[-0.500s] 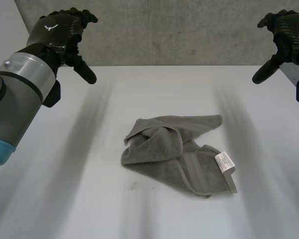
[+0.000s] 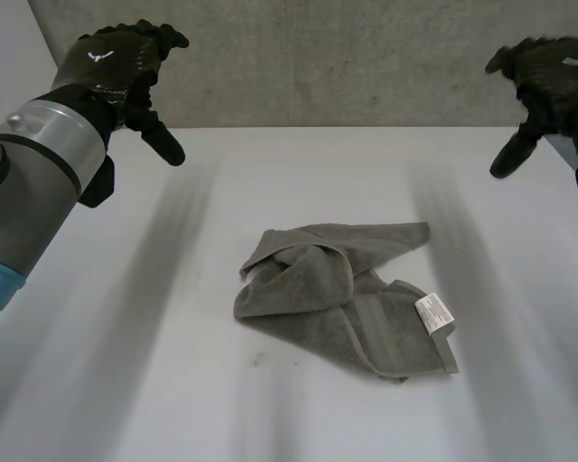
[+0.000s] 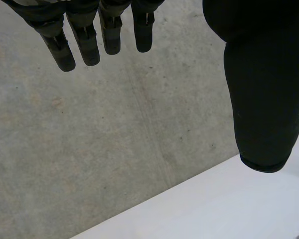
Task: Fold the towel.
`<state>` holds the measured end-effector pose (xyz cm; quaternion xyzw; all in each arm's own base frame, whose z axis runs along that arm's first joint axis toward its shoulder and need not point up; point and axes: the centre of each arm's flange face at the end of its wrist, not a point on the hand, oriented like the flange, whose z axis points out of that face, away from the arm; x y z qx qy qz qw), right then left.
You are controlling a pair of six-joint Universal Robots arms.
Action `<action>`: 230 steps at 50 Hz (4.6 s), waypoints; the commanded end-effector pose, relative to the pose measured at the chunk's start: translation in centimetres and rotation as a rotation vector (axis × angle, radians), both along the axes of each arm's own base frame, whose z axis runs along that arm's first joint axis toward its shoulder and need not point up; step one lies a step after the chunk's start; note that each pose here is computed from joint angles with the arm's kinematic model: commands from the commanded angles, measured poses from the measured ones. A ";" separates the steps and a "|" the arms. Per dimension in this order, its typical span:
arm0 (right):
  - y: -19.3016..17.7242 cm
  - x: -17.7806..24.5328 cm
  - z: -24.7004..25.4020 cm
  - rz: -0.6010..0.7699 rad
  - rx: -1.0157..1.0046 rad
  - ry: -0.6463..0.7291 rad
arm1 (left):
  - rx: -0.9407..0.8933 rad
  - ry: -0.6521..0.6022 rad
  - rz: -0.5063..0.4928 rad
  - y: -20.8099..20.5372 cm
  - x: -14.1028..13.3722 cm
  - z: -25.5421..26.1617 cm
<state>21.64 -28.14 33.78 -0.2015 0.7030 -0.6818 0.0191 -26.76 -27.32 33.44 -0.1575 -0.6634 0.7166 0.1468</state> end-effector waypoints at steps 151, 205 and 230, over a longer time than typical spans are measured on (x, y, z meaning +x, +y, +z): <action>1.2 -7.2 -6.3 0.259 0.269 0.504 | 0.142 -0.542 -0.163 3.9 8.0 -11.4; -17.4 -0.8 -15.7 0.076 -0.064 0.366 | -0.120 -0.575 -0.140 -16.4 -0.5 -19.8; -5.2 -2.8 -16.4 0.179 0.302 0.261 | 0.076 -0.163 -0.092 -5.8 4.1 -11.2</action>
